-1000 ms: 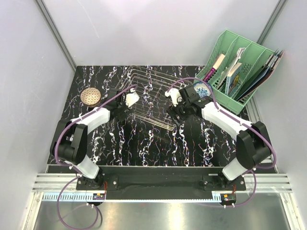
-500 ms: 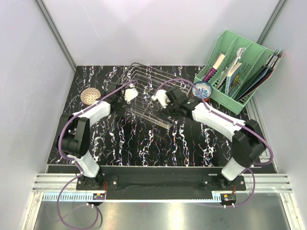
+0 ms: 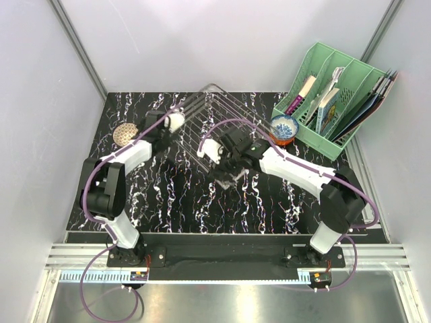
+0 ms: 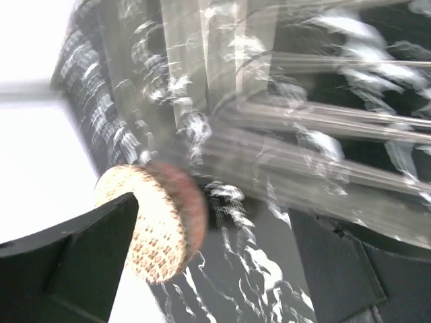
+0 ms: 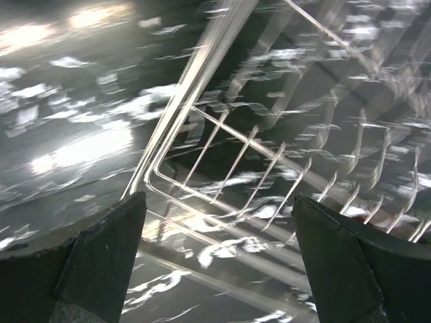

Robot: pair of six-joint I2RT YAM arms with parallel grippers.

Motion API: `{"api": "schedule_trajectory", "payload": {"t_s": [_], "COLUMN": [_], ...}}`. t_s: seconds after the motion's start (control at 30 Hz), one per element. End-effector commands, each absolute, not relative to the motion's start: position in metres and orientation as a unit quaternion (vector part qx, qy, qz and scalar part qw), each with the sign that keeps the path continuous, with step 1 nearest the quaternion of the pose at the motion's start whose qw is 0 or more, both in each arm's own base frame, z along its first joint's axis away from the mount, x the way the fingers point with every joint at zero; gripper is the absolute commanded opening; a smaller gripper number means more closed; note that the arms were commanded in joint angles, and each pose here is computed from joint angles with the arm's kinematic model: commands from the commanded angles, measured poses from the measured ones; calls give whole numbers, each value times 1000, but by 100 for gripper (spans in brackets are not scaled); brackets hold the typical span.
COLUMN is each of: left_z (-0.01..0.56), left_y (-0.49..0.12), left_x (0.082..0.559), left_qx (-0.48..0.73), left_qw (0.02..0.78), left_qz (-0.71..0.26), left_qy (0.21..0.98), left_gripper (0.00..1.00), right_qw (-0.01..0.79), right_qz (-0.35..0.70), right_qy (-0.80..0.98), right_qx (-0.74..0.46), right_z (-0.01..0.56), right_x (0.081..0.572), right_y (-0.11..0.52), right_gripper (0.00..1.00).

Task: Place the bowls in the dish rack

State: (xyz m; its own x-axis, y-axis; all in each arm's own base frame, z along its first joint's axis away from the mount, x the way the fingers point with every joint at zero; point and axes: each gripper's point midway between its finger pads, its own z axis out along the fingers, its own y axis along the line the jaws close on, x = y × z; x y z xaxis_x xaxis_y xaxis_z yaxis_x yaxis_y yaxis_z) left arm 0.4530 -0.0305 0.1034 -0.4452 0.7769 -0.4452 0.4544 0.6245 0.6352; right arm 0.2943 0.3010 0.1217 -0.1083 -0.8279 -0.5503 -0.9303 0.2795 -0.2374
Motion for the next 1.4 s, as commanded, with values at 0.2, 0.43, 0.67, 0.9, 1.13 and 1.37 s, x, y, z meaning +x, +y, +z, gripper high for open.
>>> {"api": "schedule_trajectory", "payload": {"t_s": [0.2, 0.43, 0.67, 0.9, 1.13, 1.37], "left_z": [195, 201, 207, 194, 179, 171], "left_y": [12, 6, -10, -47, -101, -131], "left_x": [492, 481, 464, 446, 438, 437], "left_qx": [148, 149, 157, 203, 243, 268], "left_qw": [534, 541, 551, 539, 518, 494], "left_qz": [271, 253, 213, 183, 133, 133], "left_qy": [787, 788, 792, 797, 810, 816], "left_gripper": [99, 99, 99, 99, 99, 99], "right_qw": [108, 125, 211, 365, 413, 387], "right_qz": [163, 171, 167, 75, -9, -46], "right_qy": [732, 728, 717, 742, 800, 844], "right_qx": [-652, -653, -644, -557, -434, -368], "right_z": [78, 87, 142, 231, 257, 227], "right_x": [187, 195, 224, 308, 366, 350], "right_y": [283, 295, 320, 294, 185, 87], "right_gripper": [100, 100, 100, 100, 100, 100]}}
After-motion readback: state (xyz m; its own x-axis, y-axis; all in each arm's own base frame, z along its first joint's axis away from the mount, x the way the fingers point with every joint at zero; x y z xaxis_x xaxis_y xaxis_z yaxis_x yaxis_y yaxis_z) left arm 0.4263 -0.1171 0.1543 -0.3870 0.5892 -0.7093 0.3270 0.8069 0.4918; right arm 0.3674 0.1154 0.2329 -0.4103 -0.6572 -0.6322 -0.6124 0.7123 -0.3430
